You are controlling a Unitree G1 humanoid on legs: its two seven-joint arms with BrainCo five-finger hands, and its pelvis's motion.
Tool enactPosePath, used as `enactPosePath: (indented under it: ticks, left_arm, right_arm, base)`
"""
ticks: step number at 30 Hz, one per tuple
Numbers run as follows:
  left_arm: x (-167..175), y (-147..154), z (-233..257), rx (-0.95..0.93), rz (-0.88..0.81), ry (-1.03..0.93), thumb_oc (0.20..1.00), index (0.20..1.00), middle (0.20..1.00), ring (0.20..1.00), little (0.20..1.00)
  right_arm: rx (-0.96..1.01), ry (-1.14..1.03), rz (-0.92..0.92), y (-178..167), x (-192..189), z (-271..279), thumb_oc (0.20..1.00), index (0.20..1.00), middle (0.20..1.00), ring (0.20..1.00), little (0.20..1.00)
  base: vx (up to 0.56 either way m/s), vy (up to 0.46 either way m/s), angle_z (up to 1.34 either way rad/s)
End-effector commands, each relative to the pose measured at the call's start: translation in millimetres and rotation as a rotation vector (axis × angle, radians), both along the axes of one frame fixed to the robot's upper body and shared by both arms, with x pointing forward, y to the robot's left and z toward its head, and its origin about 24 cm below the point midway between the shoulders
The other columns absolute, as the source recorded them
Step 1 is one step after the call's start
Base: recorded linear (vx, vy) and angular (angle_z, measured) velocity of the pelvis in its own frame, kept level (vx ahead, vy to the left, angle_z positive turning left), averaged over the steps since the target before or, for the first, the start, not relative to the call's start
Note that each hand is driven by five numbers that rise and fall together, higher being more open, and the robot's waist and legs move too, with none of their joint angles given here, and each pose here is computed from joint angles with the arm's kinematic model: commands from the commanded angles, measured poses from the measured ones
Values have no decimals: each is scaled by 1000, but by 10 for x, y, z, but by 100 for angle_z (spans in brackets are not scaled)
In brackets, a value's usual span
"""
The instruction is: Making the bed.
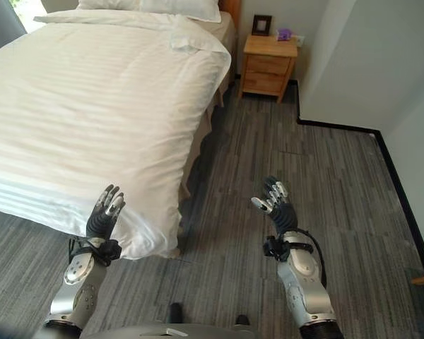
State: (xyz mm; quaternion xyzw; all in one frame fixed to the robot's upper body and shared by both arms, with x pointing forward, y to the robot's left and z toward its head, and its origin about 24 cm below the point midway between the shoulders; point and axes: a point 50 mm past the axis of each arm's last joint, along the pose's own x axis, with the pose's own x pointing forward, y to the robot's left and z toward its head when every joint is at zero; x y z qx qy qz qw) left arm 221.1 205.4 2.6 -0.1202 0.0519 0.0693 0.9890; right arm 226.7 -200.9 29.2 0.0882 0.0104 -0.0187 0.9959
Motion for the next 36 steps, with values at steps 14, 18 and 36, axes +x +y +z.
enactPosePath:
  ticks: [14,18,36]
  left_arm:
    - [187,404,444,101,149,-192,1000,1000,1000,1000,1000]
    - [233,448,498,111,183,-214,1000,1000,1000,1000,1000]
    - [390,208,402,1,155,-185,1000,1000,1000,1000,1000]
  right_arm:
    - [-29,-234,7,107,220,475,1000,1000,1000,1000,1000]
    - [-69,-247,10,97,211,509,1000,1000,1000,1000,1000]
    - [-108,-328,-58,-46,304,705,1000,1000,1000,1000,1000]
  base:
    - [60,45,-32]
    - [384,-127,17]
    - [296,-176,2]
